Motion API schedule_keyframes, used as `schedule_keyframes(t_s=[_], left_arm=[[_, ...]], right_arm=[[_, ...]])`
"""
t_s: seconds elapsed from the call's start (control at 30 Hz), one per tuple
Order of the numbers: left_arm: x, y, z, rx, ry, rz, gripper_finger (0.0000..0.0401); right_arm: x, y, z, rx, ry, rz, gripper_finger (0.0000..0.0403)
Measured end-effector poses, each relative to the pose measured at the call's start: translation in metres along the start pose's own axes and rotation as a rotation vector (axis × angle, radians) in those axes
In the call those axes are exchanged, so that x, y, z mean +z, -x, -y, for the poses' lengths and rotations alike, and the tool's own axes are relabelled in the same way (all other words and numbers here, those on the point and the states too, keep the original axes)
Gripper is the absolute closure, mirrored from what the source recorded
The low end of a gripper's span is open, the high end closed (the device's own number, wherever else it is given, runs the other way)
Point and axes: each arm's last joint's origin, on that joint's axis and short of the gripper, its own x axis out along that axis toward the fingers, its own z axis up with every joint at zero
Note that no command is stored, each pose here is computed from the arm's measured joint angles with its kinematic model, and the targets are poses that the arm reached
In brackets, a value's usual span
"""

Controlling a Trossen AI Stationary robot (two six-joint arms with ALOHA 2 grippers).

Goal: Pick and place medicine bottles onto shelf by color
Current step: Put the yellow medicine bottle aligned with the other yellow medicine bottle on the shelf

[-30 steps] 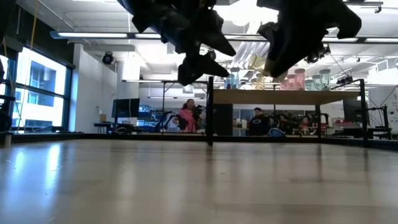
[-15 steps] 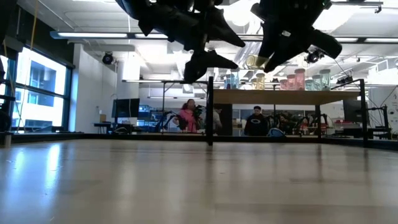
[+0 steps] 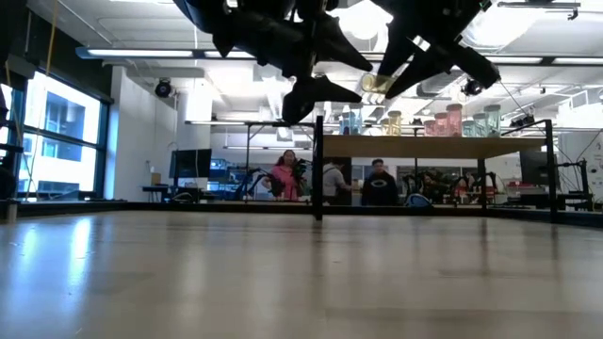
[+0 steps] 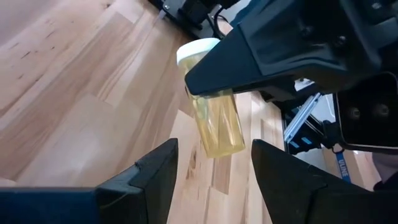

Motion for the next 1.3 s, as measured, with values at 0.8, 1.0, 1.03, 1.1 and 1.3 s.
schedule_keyframes(t_s=[0.8,1.0,1.03,1.1,1.3], left_arm=[[0.0046,0.0004,0.0022,-0.026,-0.035,0.043,0.0224],[0.0045,0.0004,0.0022,-0.026,-0.035,0.042,0.0268],[0.0045,0.0004,0.0022,-0.026,-0.034,0.042,0.0274],[0.0045,0.0003,0.0021,-0.025,-0.033,0.042,0.0285],[0.0043,0.0003,0.0020,-0.023,-0.031,0.041,0.0295]], right_arm=[[0.0052,0.0002,0.0063,-0.059,0.061,0.037,0.0322],[0.0058,0.0002,0.0072,-0.066,0.076,0.040,0.0322],[0.0057,0.0002,0.0072,-0.068,0.081,0.038,0.0322],[0.0056,0.0002,0.0073,-0.070,0.091,0.034,0.0322],[0.0056,0.0002,0.0073,-0.071,0.113,0.033,0.0322]])
